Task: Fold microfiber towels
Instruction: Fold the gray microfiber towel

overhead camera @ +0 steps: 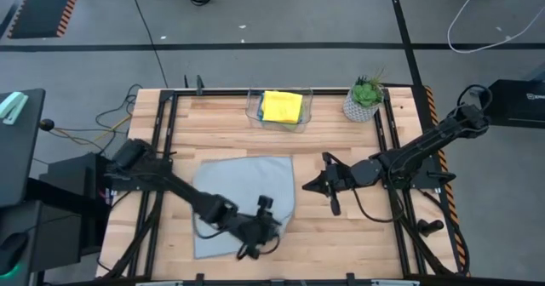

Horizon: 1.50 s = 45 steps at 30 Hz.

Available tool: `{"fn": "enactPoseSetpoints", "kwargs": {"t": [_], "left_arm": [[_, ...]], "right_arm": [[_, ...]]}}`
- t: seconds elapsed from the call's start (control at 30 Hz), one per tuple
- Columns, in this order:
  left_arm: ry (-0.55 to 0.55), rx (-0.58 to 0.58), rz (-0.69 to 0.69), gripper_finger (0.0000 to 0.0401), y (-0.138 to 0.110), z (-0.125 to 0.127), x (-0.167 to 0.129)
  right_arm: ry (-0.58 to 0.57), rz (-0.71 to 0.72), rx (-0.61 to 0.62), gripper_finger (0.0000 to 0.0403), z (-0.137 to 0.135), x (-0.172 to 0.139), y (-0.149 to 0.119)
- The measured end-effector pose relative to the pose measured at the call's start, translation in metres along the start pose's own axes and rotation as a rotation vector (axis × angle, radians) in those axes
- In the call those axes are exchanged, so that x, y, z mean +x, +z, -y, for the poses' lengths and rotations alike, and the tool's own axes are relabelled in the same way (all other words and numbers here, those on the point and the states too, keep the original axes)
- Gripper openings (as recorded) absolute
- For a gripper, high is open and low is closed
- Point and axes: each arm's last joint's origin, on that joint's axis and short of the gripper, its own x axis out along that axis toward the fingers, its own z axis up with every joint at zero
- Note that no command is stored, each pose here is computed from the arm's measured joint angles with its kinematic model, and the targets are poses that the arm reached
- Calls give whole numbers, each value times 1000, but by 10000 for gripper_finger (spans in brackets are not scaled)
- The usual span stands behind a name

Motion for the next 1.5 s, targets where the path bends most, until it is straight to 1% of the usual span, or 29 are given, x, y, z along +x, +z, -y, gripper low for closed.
{"fn": "enactPoseSetpoints", "kwargs": {"t": [0.07,0.13,0.23,0.3,0.4,0.47,0.53,0.6,0.67,0.7,0.73,0.87,1.0,1.1,1.2,1.33,1.5], "left_arm": [[-34,4,14,172,6,11,-17],[-59,0,12,189,10,21,-35],[-51,-2,18,197,11,37,-55],[-44,3,6,194,9,45,-62],[7,39,-85,176,-4,51,-69],[49,40,-143,154,-17,52,-70],[63,23,-186,122,-33,51,-73],[67,-34,-178,80,-48,48,-73],[69,-73,-167,35,-67,43,-76],[70,-98,-155,18,-75,38,-79],[71,-132,-135,11,-82,34,-81],[90,-213,-84,17,-112,11,-97],[162,-250,-72,7,-135,-13,-112],[210,-307,-74,11,-150,-33,-119],[256,-342,-78,12,-159,-50,-124],[334,-357,-152,6,-167,-69,-129],[391,-387,-181,15,-170,-83,-130]], "right_arm": [[1,-10,8,4,0,0,-1],[0,-15,24,7,0,0,-2],[-1,-12,34,14,0,0,-1],[-1,-13,34,19,0,1,-2],[0,-7,34,23,-2,8,-5],[-16,-29,26,23,-1,14,-10],[-82,-54,37,19,4,22,-17],[-167,-73,70,12,13,31,-24],[-229,-107,110,5,25,42,-32],[-258,-127,127,5,31,47,-37],[-284,-149,141,5,38,52,-42],[-345,-235,183,4,63,68,-61],[-406,-275,233,4,87,77,-72],[-444,-293,266,3,103,80,-77],[-446,-313,280,3,115,83,-82],[-443,-359,294,2,128,86,-92],[-448,-399,311,2,137,90,-103]]}}
